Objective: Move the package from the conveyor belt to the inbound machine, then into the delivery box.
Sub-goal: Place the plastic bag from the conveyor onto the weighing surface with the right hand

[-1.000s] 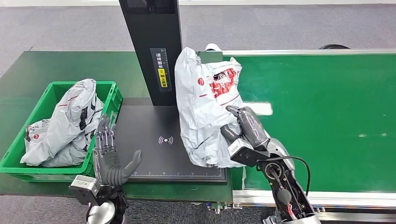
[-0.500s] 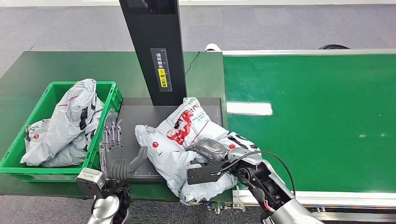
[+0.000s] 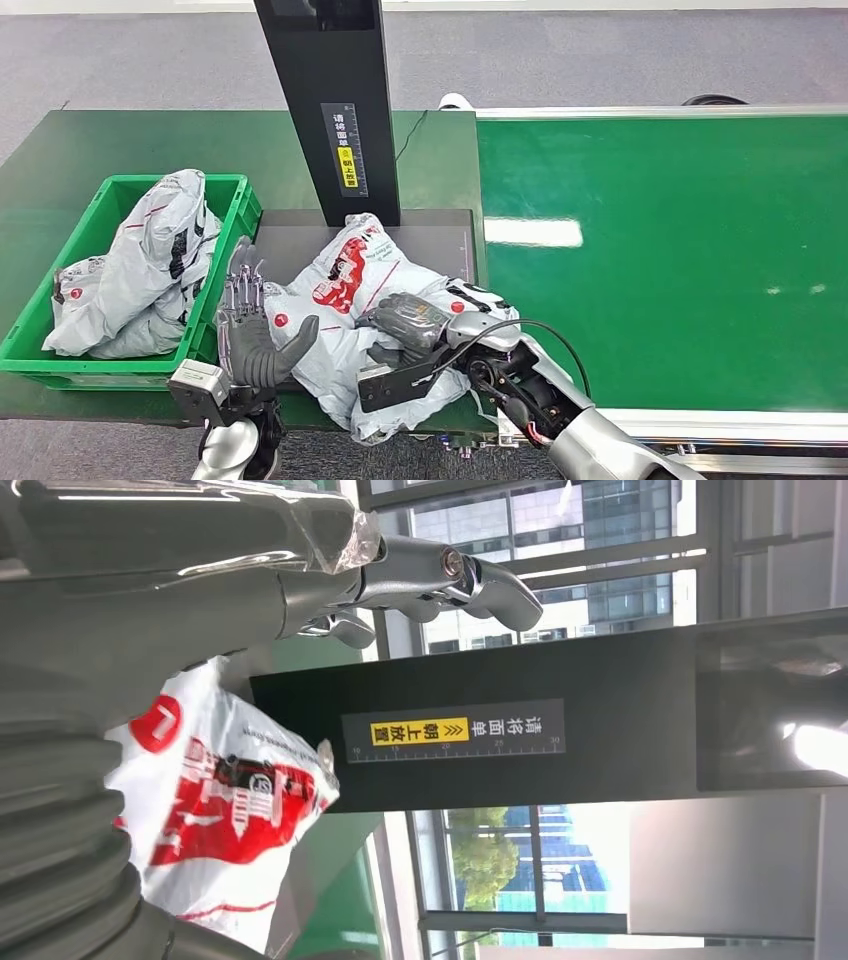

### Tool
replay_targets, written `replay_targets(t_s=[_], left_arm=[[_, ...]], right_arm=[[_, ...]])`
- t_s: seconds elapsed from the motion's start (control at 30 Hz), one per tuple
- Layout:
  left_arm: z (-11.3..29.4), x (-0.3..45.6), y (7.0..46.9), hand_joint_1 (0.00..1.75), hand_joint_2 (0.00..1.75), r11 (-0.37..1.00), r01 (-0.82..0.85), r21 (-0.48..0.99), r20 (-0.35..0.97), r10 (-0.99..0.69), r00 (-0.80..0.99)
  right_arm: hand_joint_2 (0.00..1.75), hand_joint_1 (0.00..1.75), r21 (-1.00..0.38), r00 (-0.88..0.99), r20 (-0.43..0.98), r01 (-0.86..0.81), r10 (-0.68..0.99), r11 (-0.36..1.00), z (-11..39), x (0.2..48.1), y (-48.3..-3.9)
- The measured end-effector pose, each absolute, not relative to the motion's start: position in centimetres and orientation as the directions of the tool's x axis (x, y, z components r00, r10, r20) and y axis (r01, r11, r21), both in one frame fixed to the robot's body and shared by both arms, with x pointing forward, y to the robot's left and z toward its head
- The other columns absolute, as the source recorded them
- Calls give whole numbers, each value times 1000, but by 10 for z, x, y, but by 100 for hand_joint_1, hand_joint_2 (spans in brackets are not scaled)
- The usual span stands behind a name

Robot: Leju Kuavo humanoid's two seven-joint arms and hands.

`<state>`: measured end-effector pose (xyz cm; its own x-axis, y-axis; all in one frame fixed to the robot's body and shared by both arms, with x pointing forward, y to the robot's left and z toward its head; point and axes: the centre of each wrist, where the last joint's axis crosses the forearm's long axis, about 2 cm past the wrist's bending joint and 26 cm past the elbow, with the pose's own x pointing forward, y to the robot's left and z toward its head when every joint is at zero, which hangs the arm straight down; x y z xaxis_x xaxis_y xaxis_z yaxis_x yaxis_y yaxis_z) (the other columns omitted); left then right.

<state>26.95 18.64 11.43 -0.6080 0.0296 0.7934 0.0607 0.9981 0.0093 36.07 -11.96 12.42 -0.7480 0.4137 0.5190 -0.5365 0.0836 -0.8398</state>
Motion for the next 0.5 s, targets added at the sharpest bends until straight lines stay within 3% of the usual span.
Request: replay_targets(t_s=[0.17, 0.2, 0.3, 0.33, 0.5], left_arm=[[113, 268, 186, 0, 175, 998, 60, 5, 796, 32, -604], [112, 267, 186, 0, 175, 998, 61, 0, 799, 37, -601], [110, 265, 186, 0, 175, 998, 65, -10, 804, 47, -592], [110, 265, 186, 0, 175, 998, 66, -10, 805, 47, -591], [109, 264, 185, 0, 175, 996, 87, -13, 809, 61, -584]], right_arm=[[175, 175, -863, -767, 486, -496, 420, 92, 125, 359, -114], [175, 165, -878, -774, 462, -468, 434, 100, 126, 359, -112], [175, 34, -916, -784, 391, -381, 483, 124, 129, 360, -108], [175, 0, -924, -783, 374, -361, 498, 127, 130, 360, -107], [175, 0, -942, -746, 333, -296, 577, 160, 131, 361, -107]])
